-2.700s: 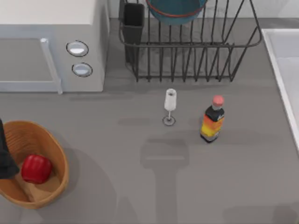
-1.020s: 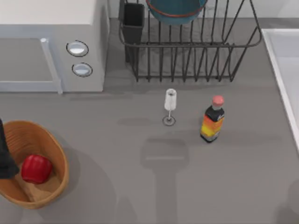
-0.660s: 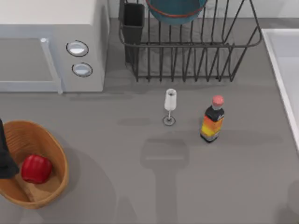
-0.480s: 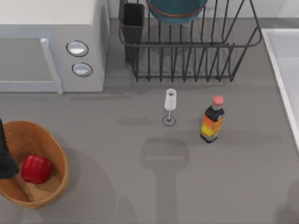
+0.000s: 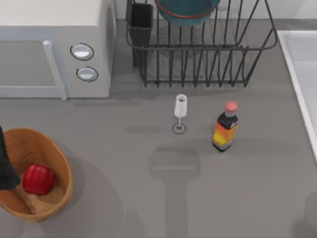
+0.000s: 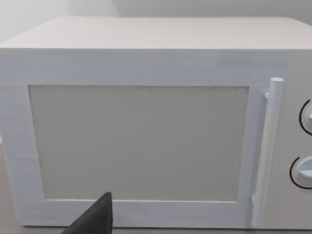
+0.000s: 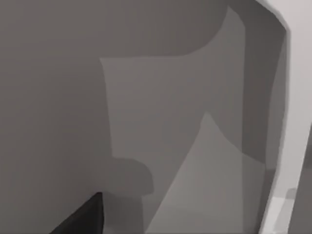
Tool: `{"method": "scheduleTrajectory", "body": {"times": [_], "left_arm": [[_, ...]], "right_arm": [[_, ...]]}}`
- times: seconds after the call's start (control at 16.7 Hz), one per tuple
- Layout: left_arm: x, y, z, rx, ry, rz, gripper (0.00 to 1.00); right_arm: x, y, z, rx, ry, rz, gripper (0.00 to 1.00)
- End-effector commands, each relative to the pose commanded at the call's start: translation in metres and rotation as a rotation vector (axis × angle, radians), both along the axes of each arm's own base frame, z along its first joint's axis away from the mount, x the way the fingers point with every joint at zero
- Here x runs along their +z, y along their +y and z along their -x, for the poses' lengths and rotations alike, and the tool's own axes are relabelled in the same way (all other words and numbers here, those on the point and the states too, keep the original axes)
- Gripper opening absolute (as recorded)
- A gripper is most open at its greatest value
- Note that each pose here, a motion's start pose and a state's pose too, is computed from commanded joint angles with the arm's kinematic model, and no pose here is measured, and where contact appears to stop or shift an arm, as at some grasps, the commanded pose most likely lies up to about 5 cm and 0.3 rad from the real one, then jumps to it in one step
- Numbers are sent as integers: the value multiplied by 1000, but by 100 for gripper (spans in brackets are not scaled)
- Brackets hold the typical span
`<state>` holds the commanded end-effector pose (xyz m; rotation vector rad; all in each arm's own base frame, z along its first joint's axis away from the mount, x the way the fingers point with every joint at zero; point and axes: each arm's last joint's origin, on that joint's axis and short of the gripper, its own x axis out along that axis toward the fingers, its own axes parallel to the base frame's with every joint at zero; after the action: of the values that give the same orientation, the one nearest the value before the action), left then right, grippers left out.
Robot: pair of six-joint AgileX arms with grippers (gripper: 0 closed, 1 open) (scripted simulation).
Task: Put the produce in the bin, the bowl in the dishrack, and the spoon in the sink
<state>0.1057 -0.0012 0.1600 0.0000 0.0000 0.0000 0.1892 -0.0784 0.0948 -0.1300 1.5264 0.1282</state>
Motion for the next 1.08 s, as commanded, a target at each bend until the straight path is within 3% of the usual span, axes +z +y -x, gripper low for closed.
{"method": "scheduleTrajectory", "body": {"times": [0.48, 0.54, 0.78, 1.08], "left_arm": [[0, 0, 0, 0, 0, 0, 100], [0, 0, 0, 0, 0, 0, 100], [0, 0, 0, 0, 0, 0, 100], [0, 0, 0, 0, 0, 0, 100]], "right_arm": [[0, 0, 0, 0, 0, 0, 0], [20, 2, -3, 2, -32, -10, 0], [31, 4, -15, 57, -63, 12, 0], [79, 6, -26, 114, -65, 23, 0]]}}
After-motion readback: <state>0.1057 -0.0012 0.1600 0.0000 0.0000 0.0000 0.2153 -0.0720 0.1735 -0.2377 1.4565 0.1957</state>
